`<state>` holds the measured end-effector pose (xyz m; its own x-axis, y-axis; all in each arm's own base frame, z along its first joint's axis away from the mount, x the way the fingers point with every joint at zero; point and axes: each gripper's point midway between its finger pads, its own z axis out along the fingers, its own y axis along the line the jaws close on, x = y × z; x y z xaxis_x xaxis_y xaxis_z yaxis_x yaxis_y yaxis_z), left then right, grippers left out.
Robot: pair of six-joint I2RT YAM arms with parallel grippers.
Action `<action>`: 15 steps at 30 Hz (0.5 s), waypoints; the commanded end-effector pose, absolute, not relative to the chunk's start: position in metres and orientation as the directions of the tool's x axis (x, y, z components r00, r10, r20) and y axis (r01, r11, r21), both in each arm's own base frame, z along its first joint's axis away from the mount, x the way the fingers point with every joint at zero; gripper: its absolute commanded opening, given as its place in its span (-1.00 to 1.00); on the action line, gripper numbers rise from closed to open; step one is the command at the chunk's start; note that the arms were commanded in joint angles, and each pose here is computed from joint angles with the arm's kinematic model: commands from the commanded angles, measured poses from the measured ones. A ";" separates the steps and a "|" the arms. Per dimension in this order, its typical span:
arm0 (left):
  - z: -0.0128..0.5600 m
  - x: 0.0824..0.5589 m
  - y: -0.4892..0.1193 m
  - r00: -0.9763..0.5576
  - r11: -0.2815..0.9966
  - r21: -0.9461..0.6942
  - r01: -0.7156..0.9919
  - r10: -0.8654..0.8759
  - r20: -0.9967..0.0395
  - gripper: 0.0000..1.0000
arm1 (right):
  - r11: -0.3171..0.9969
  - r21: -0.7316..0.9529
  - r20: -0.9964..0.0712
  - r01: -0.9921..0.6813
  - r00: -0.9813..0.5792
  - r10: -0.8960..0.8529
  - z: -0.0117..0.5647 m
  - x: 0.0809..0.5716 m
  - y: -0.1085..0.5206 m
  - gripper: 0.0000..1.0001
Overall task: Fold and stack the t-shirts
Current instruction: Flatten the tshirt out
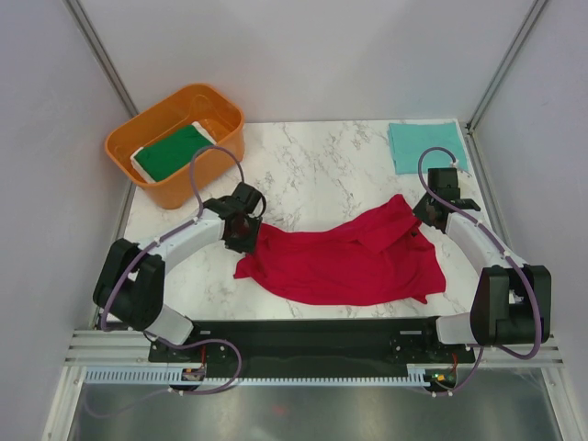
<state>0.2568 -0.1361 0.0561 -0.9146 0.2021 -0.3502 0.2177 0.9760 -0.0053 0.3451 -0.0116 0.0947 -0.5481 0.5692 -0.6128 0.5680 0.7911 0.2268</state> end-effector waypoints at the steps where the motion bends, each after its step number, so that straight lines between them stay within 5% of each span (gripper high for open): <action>1: 0.047 0.269 -0.141 -0.885 0.949 0.012 0.314 0.298 -0.357 -0.16 | 0.790 0.272 -0.635 0.550 -0.514 0.577 0.111 0.356 -0.009 -1.00; 15: 0.031 0.286 -0.142 -0.866 0.934 0.057 0.352 0.348 -0.359 -0.20 | 0.794 0.282 -0.631 0.538 -0.519 0.577 0.111 0.353 -0.009 -1.00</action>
<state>0.2675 -0.1402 0.0252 -0.8983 0.3111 -0.3102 0.3195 0.9473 0.0245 0.3453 -0.0080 0.0944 -0.5566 0.5740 -0.6006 0.5563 0.7944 0.2436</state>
